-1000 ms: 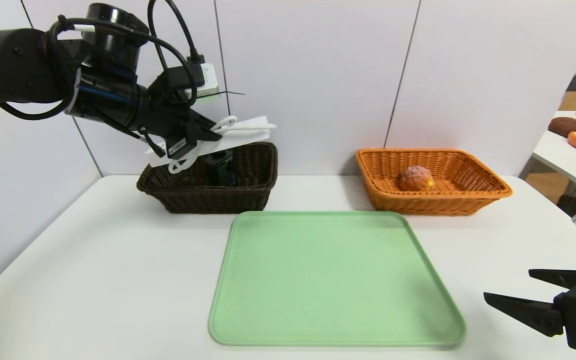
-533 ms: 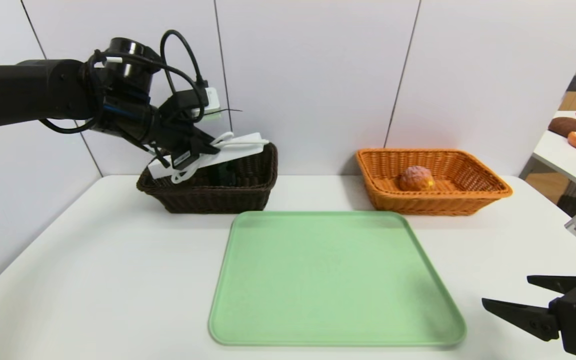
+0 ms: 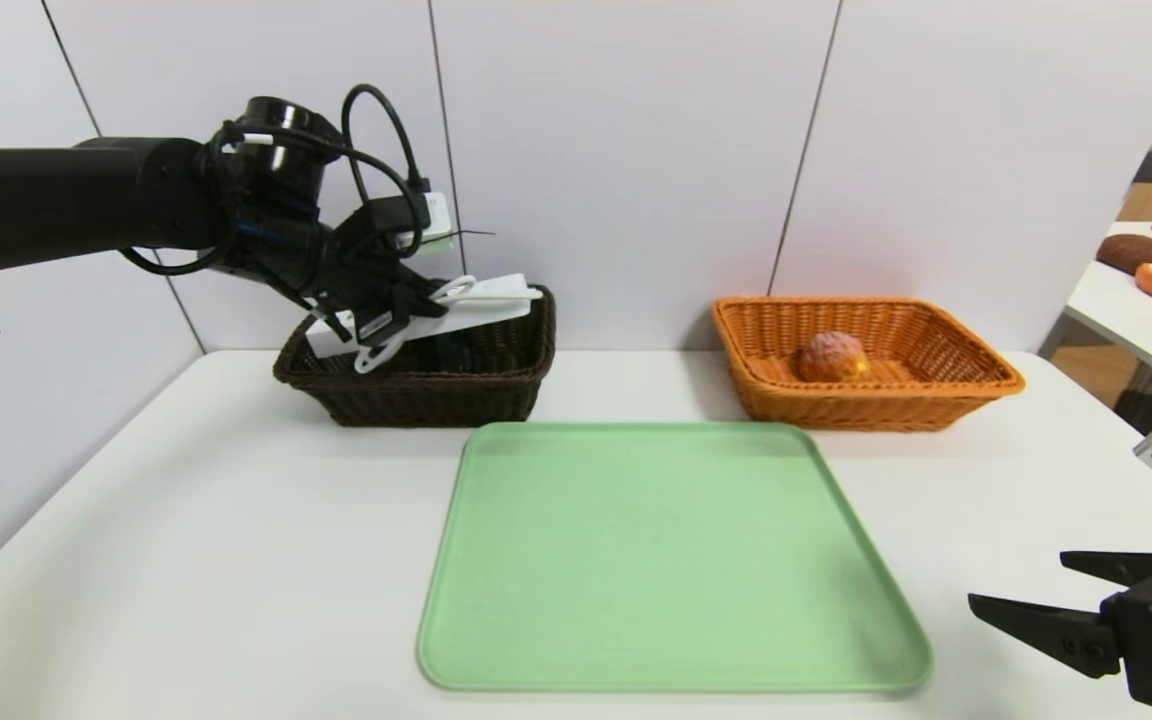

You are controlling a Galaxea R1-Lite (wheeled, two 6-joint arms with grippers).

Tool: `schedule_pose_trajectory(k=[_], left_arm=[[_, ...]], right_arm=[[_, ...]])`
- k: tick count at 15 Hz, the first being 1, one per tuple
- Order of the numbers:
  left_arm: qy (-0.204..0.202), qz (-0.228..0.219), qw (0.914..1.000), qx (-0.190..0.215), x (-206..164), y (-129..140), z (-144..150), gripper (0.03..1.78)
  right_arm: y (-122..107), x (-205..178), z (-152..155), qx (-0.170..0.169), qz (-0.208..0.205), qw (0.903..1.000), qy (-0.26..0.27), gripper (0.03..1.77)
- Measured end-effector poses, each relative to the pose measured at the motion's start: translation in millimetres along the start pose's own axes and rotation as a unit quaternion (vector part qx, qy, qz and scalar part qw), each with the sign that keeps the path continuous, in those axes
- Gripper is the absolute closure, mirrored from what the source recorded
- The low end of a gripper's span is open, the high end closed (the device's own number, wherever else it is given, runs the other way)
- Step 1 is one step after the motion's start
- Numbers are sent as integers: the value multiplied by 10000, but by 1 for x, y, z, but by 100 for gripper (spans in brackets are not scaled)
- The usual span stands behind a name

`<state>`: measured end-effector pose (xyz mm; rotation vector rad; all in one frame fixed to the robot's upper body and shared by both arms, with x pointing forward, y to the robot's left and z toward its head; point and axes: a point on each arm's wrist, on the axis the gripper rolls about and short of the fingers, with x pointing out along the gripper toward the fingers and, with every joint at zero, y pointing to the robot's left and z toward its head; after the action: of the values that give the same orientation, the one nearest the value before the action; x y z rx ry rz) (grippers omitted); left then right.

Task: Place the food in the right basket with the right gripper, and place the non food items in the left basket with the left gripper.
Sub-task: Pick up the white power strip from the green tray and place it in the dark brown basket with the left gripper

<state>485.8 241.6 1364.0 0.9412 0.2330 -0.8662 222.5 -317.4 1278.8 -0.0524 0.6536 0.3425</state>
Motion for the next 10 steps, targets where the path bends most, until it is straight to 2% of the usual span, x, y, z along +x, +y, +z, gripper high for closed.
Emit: schedule_pose_trajectory(k=[10], left_arm=[[17, -95, 9999, -77, -10, -1, 6, 164]], right_arm=[[0, 0, 0, 0, 42, 10000, -6, 10]])
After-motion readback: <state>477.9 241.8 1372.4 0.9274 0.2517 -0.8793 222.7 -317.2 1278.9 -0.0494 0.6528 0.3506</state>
